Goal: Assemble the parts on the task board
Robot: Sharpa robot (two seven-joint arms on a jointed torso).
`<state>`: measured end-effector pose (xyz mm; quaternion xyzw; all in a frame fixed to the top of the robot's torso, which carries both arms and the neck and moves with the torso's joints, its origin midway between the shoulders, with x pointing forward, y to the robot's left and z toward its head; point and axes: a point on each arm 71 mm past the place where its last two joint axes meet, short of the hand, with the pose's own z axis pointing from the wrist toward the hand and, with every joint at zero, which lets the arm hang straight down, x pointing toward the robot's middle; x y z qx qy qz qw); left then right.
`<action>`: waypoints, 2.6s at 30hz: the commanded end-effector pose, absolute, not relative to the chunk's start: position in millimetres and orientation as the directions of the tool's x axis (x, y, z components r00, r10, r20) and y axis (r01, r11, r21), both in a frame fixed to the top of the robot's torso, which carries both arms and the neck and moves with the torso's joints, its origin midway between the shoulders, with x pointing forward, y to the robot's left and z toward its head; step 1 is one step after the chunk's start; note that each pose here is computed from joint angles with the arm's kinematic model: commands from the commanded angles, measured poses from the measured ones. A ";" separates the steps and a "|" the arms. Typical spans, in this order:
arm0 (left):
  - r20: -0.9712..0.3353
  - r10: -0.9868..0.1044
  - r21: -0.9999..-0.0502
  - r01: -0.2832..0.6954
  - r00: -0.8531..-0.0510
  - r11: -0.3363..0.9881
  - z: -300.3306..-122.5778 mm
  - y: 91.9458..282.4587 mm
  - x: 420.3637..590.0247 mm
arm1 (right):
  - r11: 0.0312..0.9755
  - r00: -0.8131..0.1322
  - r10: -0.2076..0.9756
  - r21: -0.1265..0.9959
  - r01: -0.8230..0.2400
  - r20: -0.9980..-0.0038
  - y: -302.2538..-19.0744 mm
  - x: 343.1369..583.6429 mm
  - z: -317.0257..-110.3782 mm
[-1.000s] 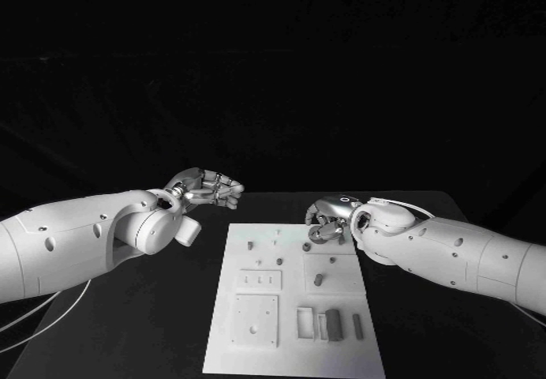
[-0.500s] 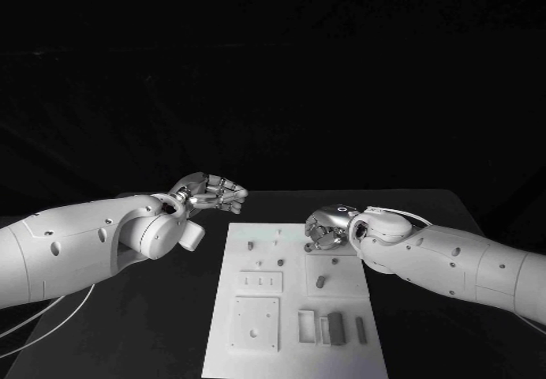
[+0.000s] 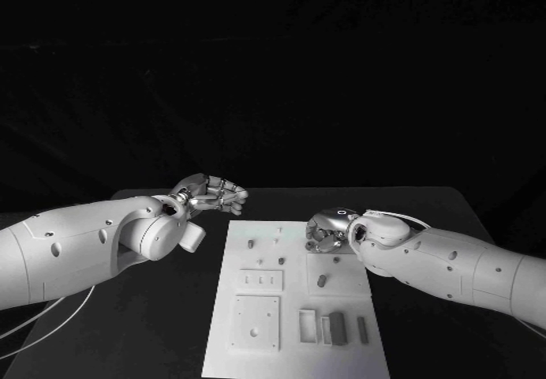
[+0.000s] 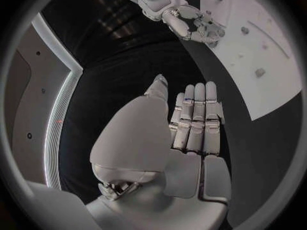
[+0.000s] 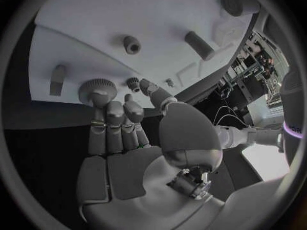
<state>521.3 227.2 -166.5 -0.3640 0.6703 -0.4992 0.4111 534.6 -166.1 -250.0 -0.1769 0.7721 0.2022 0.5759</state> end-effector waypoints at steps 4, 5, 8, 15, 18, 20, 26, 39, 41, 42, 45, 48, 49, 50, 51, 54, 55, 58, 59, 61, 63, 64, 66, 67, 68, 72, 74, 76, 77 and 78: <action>-0.178 -0.897 -0.973 -0.065 -0.405 0.222 -164.3 224.9 520.4 | 0.856 -0.257 -0.063 0.080 -0.511 -0.964 -164.8 534.9 -251.3; -0.178 -0.897 -0.973 -0.065 -0.405 0.222 -164.3 225.1 520.1 | 0.857 -0.254 -0.063 0.078 -0.510 -0.965 -165.0 535.1 -251.2; -0.177 -0.897 -0.973 -0.066 -0.405 0.222 -164.2 225.4 519.6 | 0.858 -0.250 -0.061 0.078 -0.508 -0.966 -165.6 535.5 -251.1; -0.177 -0.897 -0.973 -0.066 -0.405 0.222 -164.1 224.9 519.5 | 0.857 -0.252 -0.062 0.078 -0.509 -0.966 -164.2 535.4 -251.4; -0.177 -0.897 -0.973 -0.066 -0.406 0.222 -164.1 224.6 519.5 | 0.857 -0.253 -0.062 0.078 -0.509 -0.966 -164.1 535.6 -251.6; -0.177 -0.897 -0.973 -0.067 -0.406 0.222 -164.1 224.7 519.5 | 0.857 -0.252 -0.062 0.078 -0.509 -0.966 -164.3 535.8 -251.6; -0.177 -0.897 -0.973 -0.067 -0.406 0.222 -164.0 224.1 519.7 | 0.857 -0.254 -0.063 0.078 -0.509 -0.965 -163.2 535.9 -252.2; -0.178 -0.898 -0.973 -0.065 -0.403 0.222 -162.3 223.8 520.3 | 0.859 -0.259 -0.066 0.077 -0.506 -0.964 -162.8 536.0 -253.8; -0.178 -0.898 -0.973 -0.066 -0.403 0.223 -162.3 223.8 520.4 | 0.859 -0.261 -0.069 0.076 -0.507 -0.963 -162.6 535.8 -254.1; -0.178 -0.898 -0.973 -0.066 -0.403 0.223 -162.3 223.8 520.4 | 0.858 -0.262 -0.070 0.076 -0.507 -0.963 -162.5 535.8 -254.1; -0.178 -0.897 -0.973 -0.066 -0.404 0.222 -162.1 223.2 520.5 | 0.856 -0.261 -0.068 0.078 -0.511 -0.963 -161.7 535.1 -254.1; -0.178 -0.897 -0.973 -0.066 -0.405 0.222 -162.0 222.6 520.8 | 0.853 -0.258 -0.065 0.081 -0.515 -0.964 -160.3 534.2 -254.0; -0.178 -0.897 -0.973 -0.066 -0.406 0.222 -162.1 222.5 520.8 | 0.853 -0.257 -0.064 0.081 -0.516 -0.964 -160.1 534.0 -253.9; -0.178 -0.897 -0.973 -0.066 -0.406 0.222 -162.1 222.4 520.8 | 0.852 -0.258 -0.064 0.082 -0.517 -0.964 -159.8 533.8 -254.0; -0.178 -0.897 -0.973 -0.066 -0.405 0.223 -162.1 222.5 520.9 | 0.852 -0.258 -0.064 0.082 -0.517 -0.964 -159.6 533.8 -254.0; -0.178 -0.897 -0.973 -0.066 -0.406 0.223 -162.1 222.2 521.3 | 0.852 -0.258 -0.064 0.082 -0.517 -0.964 -159.4 533.7 -254.0; -0.178 -0.897 -0.973 -0.066 -0.405 0.223 -162.1 222.2 521.3 | 0.852 -0.258 -0.064 0.082 -0.518 -0.964 -159.4 533.7 -254.0; -0.179 -0.897 -0.972 -0.067 -0.405 0.224 -162.2 222.2 521.6 | 0.852 -0.256 -0.062 0.082 -0.517 -0.965 -159.3 533.7 -254.0; -0.179 -0.897 -0.972 -0.067 -0.405 0.224 -162.2 222.1 521.6 | 0.852 -0.255 -0.061 0.082 -0.517 -0.965 -159.6 533.7 -253.9; -0.179 -0.897 -0.972 -0.067 -0.405 0.224 -162.2 222.1 521.7 | 0.853 -0.251 -0.059 0.082 -0.515 -0.966 -160.0 533.7 -253.6; -0.179 -0.897 -0.972 -0.067 -0.405 0.224 -162.2 222.0 521.7 | 0.855 -0.244 -0.054 0.082 -0.513 -0.968 -159.8 534.0 -253.0; -0.179 -0.897 -0.972 -0.067 -0.405 0.224 -162.2 221.8 521.7 | 0.855 -0.241 -0.052 0.081 -0.512 -0.969 -159.6 534.1 -252.7; -0.179 -0.897 -0.972 -0.067 -0.405 0.224 -162.2 222.0 521.9 | 0.856 -0.234 -0.048 0.081 -0.510 -0.971 -159.5 534.3 -252.2; -0.179 -0.897 -0.972 -0.067 -0.404 0.224 -162.2 222.3 522.0 | 0.857 -0.230 -0.045 0.080 -0.509 -0.972 -159.6 534.3 -251.8; -0.180 -0.898 -0.972 -0.067 -0.403 0.225 -162.2 222.7 522.0 | 0.858 -0.227 -0.043 0.080 -0.507 -0.973 -159.9 534.3 -251.6; -0.181 -0.899 -0.972 -0.068 -0.399 0.225 -162.2 224.4 522.3 | 0.860 -0.220 -0.038 0.080 -0.504 -0.975 -160.0 534.3 -250.9; -0.182 -0.900 -0.972 -0.068 -0.396 0.226 -162.2 225.5 522.6 | 0.861 -0.213 -0.035 0.079 -0.502 -0.976 -159.9 534.0 -250.3; -0.183 -0.901 -0.972 -0.068 -0.393 0.227 -162.2 226.6 522.8 | 0.862 -0.209 -0.033 0.078 -0.500 -0.977 -159.8 533.5 -249.8; -0.183 -0.902 -0.972 -0.068 -0.392 0.227 -162.2 227.1 522.9 | 0.863 -0.206 -0.032 0.077 -0.500 -0.978 -159.8 533.1 -249.4; -0.184 -0.902 -0.971 -0.068 -0.390 0.227 -162.2 227.8 523.0 | 0.863 -0.202 -0.030 0.077 -0.499 -0.979 -159.7 532.7 -249.0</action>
